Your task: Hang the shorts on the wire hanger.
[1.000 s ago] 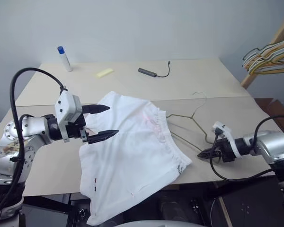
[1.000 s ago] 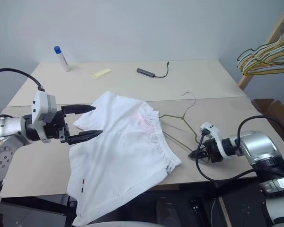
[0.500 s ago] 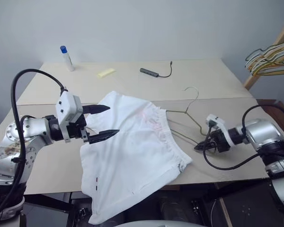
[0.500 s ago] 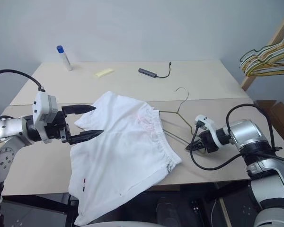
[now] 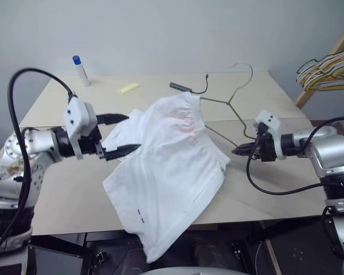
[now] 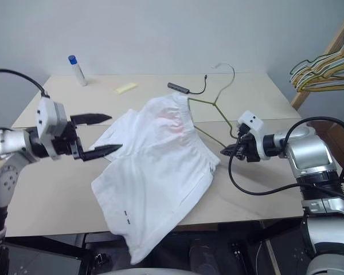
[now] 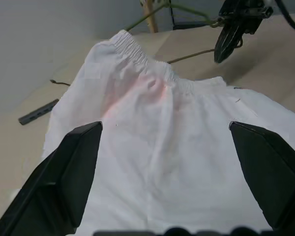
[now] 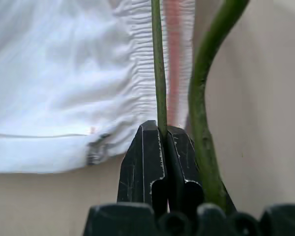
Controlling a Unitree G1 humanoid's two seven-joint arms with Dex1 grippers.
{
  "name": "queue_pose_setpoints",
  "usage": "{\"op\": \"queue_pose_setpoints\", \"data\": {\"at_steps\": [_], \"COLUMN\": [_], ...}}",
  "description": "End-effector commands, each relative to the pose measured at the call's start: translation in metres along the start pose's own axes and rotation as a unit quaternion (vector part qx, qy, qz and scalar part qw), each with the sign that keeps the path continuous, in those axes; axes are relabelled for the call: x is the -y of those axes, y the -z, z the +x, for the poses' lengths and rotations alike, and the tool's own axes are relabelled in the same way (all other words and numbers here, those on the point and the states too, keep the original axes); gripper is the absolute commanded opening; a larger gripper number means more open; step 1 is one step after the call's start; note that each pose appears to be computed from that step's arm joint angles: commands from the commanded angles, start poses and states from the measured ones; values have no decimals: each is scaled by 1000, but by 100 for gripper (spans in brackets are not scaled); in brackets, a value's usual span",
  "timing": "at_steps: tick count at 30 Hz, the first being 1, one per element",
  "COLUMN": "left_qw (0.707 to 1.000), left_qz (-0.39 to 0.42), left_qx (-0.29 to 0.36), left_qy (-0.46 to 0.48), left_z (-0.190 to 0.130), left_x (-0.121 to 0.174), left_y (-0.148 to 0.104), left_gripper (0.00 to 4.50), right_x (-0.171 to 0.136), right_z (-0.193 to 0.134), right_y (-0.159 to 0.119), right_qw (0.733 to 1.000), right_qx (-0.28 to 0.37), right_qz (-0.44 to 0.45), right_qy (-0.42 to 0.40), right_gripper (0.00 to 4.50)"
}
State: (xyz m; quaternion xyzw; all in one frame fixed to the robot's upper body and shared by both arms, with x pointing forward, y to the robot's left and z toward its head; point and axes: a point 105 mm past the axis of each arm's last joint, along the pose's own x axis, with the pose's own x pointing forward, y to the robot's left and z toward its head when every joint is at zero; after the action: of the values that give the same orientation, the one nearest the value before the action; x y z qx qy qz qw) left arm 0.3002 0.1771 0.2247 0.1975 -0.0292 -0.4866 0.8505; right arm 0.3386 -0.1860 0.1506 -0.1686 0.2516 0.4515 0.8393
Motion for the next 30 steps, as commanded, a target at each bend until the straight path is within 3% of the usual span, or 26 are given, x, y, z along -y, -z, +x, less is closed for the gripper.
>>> {"op": "queue_pose_setpoints", "data": {"at_steps": [1, 7, 13, 23, 30], "left_qw": [998, 990, 977, 954, 960], "left_qz": [52, 112, 141, 149, 132], "left_qx": [10, 17, -12, -137, -138], "left_qy": [-19, 88, 157, 222, 204], "left_z": [-5, 9, 24, 32, 43], "left_x": [-25, -18, -18, -11, -10], "left_y": [-19, -38, -34, 25, 43], "left_gripper": [449, 449, 449, 449, 243], "right_x": [-16, -52, -63, -67, -68], "right_z": [-10, 7, 16, 20, 17], "right_y": [-41, -52, -48, -50, -55], "right_qw": [991, 981, 970, 964, 963], "right_qx": [44, 23, -21, -35, -29], "right_qz": [-122, -194, -240, -262, -267], "right_qy": [27, 11, -4, -15, -19], "right_gripper": [0, 0, 0, 0, 0]}}
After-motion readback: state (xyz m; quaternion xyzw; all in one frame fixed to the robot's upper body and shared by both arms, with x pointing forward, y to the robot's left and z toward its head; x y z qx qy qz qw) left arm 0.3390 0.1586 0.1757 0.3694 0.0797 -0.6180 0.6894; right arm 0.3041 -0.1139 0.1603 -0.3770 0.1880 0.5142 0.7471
